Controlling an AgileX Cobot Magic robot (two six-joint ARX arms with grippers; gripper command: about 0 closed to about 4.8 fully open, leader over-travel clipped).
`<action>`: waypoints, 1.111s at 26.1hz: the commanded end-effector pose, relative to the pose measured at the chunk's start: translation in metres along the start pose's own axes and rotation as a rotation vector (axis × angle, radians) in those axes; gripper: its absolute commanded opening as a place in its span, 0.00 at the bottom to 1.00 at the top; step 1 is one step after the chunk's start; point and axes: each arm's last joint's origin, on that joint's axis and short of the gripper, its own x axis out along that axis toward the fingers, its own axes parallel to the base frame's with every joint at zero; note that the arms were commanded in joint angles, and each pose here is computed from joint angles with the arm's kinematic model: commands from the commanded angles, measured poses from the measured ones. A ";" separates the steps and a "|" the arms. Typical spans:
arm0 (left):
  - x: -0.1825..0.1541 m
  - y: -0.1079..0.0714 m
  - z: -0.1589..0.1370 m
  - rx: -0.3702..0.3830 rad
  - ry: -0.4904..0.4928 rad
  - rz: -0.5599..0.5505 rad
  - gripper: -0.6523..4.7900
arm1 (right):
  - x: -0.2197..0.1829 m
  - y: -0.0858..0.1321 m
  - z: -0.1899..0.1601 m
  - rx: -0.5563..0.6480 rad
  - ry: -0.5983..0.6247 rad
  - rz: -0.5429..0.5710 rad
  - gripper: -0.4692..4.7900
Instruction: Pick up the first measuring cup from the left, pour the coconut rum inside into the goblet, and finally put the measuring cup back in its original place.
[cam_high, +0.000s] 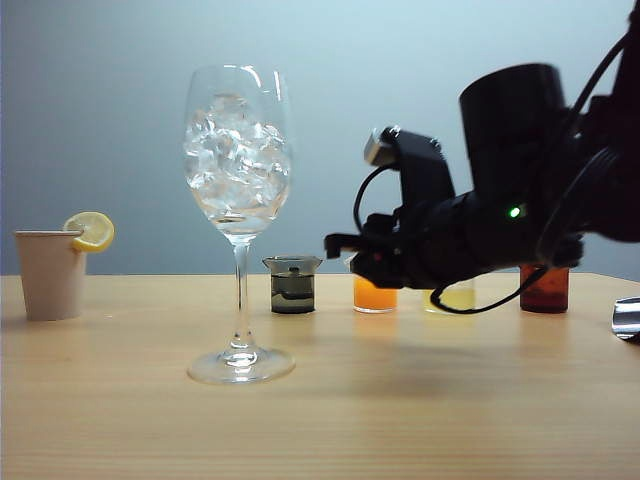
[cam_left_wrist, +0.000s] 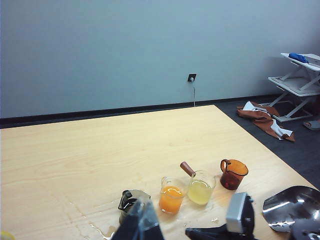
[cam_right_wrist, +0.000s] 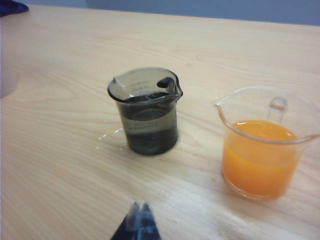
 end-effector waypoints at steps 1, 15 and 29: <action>-0.001 -0.001 0.004 0.000 -0.024 -0.011 0.11 | 0.010 0.001 -0.001 0.003 -0.014 0.002 0.07; -0.001 -0.001 0.004 0.000 -0.019 -0.033 0.11 | 0.051 0.003 -0.002 0.002 -0.046 0.010 0.07; -0.001 -0.001 0.004 0.000 -0.019 -0.033 0.11 | 0.067 0.019 -0.004 0.006 -0.040 0.026 0.09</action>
